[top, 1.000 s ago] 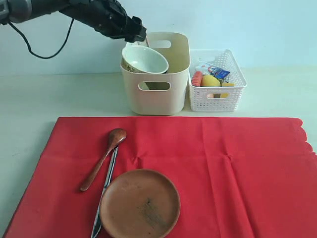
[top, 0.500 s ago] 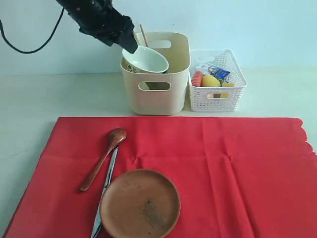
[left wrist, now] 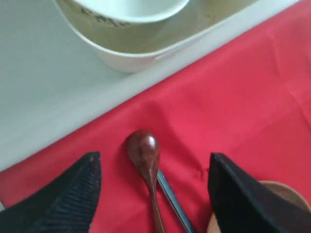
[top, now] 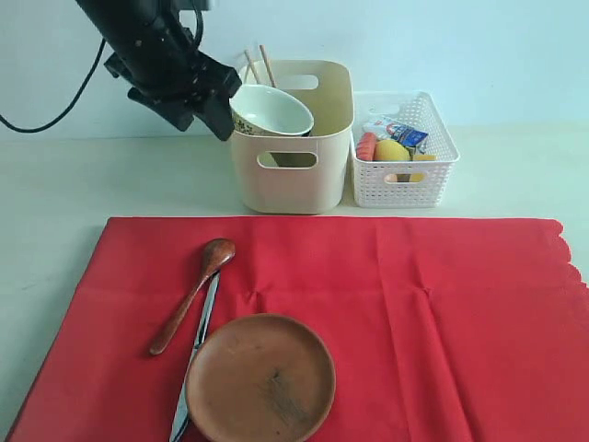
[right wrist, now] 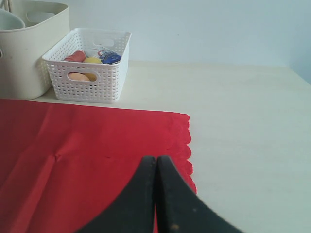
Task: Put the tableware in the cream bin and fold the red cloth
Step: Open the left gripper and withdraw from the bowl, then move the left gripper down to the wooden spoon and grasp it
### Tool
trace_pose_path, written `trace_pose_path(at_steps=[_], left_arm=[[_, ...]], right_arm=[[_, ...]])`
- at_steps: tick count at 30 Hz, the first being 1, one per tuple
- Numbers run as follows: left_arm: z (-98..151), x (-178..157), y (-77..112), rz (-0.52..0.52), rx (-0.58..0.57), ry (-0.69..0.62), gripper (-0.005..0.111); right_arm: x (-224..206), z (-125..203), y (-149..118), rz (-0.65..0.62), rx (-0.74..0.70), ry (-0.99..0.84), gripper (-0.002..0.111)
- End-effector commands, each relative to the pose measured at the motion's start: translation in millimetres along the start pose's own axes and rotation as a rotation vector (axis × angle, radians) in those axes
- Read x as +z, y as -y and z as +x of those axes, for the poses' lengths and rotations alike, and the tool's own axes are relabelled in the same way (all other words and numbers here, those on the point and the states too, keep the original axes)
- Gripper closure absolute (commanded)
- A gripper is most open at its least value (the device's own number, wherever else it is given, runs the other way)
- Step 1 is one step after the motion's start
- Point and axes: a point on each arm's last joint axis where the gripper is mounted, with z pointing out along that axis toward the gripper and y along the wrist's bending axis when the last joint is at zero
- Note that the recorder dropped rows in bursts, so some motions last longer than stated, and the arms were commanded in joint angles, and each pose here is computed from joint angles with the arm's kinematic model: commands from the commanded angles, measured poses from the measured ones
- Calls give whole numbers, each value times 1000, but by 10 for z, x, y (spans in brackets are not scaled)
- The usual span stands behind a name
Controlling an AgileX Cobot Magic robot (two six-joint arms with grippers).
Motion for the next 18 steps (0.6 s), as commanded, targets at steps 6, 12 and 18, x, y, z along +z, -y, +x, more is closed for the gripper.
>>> trace_pose_path(at_steps=[6, 12, 18], left_arm=[[265, 139, 108, -67, 8, -96, 45], [486, 365, 80, -72, -8, -129, 45], [757, 607, 53, -83, -23, -131, 45]], right_arm=[[2, 3, 4, 7, -1, 12, 108], [2, 3, 4, 7, -1, 12, 108], [2, 3, 4, 7, -1, 12, 108]])
